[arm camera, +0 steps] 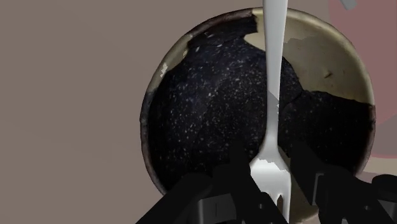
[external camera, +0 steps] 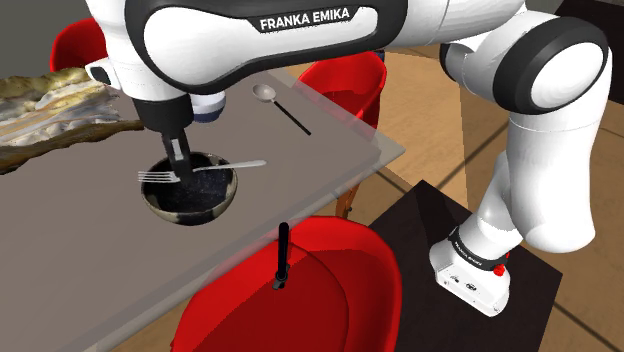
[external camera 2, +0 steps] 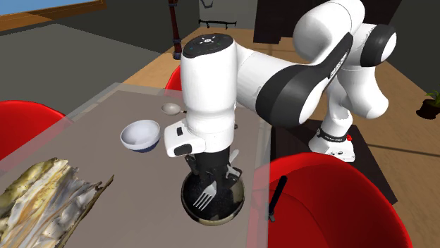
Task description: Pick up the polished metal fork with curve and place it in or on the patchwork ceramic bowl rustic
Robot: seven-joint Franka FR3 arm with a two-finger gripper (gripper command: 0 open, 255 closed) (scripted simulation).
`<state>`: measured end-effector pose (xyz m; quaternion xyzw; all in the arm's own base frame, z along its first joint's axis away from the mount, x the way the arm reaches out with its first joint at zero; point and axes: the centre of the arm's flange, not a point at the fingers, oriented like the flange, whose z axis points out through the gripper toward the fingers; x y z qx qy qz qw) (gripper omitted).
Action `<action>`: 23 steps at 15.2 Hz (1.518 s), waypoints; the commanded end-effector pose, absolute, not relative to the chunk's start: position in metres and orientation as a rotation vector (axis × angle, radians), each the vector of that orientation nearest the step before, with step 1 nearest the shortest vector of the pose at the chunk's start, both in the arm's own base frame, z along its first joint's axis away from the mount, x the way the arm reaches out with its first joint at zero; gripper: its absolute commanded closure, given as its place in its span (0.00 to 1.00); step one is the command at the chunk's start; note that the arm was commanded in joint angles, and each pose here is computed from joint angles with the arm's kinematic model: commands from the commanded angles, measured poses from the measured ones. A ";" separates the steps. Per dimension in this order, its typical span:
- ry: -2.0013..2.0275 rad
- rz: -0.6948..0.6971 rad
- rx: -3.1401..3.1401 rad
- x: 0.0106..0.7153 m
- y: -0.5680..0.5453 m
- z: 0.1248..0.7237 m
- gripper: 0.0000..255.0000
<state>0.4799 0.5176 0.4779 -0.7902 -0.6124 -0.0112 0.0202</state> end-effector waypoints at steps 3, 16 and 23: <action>-1.899 -0.036 -2.451 0.480 0.518 0.470 1.00; -1.899 -0.036 -2.451 0.480 0.517 0.497 0.00; -1.899 -0.036 -2.451 0.480 0.516 0.520 0.00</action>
